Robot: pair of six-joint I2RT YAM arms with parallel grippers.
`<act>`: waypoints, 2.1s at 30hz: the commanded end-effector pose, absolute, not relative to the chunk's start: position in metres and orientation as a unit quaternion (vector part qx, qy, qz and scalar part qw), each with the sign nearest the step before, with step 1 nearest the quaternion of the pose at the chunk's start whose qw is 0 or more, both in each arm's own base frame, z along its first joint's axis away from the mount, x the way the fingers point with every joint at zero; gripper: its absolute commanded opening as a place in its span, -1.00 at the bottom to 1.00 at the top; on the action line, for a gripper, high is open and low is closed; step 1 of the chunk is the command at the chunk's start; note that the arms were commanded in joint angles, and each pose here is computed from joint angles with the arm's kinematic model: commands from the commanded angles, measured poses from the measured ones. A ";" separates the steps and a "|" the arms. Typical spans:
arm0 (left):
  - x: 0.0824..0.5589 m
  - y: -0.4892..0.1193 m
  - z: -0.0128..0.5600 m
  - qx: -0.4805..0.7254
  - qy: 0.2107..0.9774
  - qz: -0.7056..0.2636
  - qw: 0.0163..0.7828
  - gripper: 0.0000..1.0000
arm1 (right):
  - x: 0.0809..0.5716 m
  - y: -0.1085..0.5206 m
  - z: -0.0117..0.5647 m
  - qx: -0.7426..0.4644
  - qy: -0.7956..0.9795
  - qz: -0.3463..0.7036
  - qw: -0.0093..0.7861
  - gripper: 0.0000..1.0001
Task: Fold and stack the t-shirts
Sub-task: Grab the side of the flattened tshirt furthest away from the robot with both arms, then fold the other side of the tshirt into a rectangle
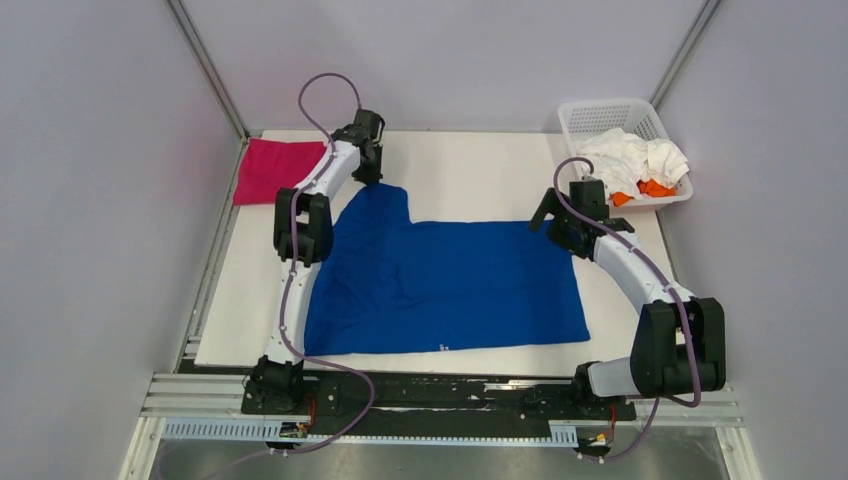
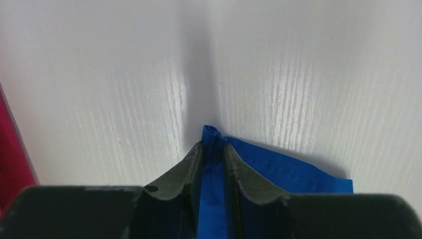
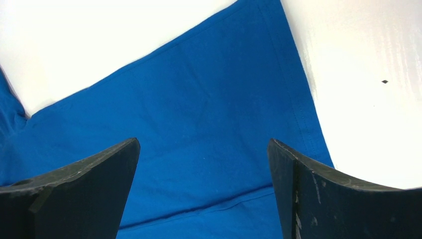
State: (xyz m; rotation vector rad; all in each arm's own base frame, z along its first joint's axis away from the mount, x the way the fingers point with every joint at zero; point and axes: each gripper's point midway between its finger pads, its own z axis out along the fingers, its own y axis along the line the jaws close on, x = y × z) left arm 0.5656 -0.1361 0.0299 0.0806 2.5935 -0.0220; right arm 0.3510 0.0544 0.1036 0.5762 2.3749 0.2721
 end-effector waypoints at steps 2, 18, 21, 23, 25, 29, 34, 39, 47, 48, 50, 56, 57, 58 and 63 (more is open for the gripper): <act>0.557 -0.132 0.011 0.050 0.968 0.024 0.247 -0.77 | 0.361 0.041 0.120 0.226 0.898 0.082 0.369 1.00; 0.570 -0.137 0.087 0.036 0.937 0.001 0.347 -1.00 | 0.434 0.013 0.098 0.242 0.923 -0.070 0.291 0.78; 0.566 -0.137 0.088 0.035 0.936 -0.004 0.350 -1.00 | 0.454 0.007 0.090 0.251 0.919 -0.104 0.286 0.75; 0.564 -0.138 0.091 0.035 0.934 -0.008 0.356 -1.00 | 0.462 0.006 0.078 0.252 0.921 -0.113 0.274 0.73; 0.562 -0.140 0.093 0.041 0.932 -0.015 0.360 -1.00 | 0.466 0.007 0.068 0.250 0.926 -0.120 0.256 0.70; 0.554 -0.148 0.101 0.059 0.928 -0.040 0.366 -1.00 | 0.468 0.006 0.052 0.252 0.930 -0.134 0.234 0.63; 0.546 -0.146 0.106 0.058 0.925 -0.042 0.373 -1.00 | 0.455 0.004 0.031 0.255 0.933 -0.148 0.205 0.52; 0.538 -0.143 0.113 0.056 0.922 -0.042 0.380 -1.00 | 0.438 0.001 0.021 0.261 0.934 -0.159 0.187 0.37; 0.528 -0.146 0.119 0.072 0.918 -0.051 0.387 -1.00 | 0.424 0.000 0.019 0.280 0.928 -0.157 0.191 -0.02; 0.527 -0.145 0.119 0.077 0.917 -0.050 0.387 -1.00 | 0.425 0.000 0.019 0.281 0.928 -0.152 0.194 -0.04; 0.524 -0.145 0.118 0.082 0.918 -0.050 0.386 -1.00 | 0.428 0.002 0.019 0.283 0.927 -0.146 0.199 -0.19; 0.521 -0.146 0.126 0.090 0.914 -0.053 0.393 -1.00 | 0.443 0.006 0.029 0.288 0.920 -0.125 0.233 -0.67; 0.520 -0.146 0.126 0.092 0.914 -0.054 0.393 -1.00 | 0.447 0.007 0.033 0.287 0.919 -0.119 0.242 -0.75; 0.518 -0.149 0.131 0.098 0.911 -0.058 0.396 -1.00 | 0.450 0.008 0.037 0.283 0.919 -0.113 0.250 -0.82; 0.505 -0.158 0.138 0.130 0.901 -0.060 0.409 -1.00 | 0.456 0.017 0.059 0.272 0.915 -0.077 0.286 -1.00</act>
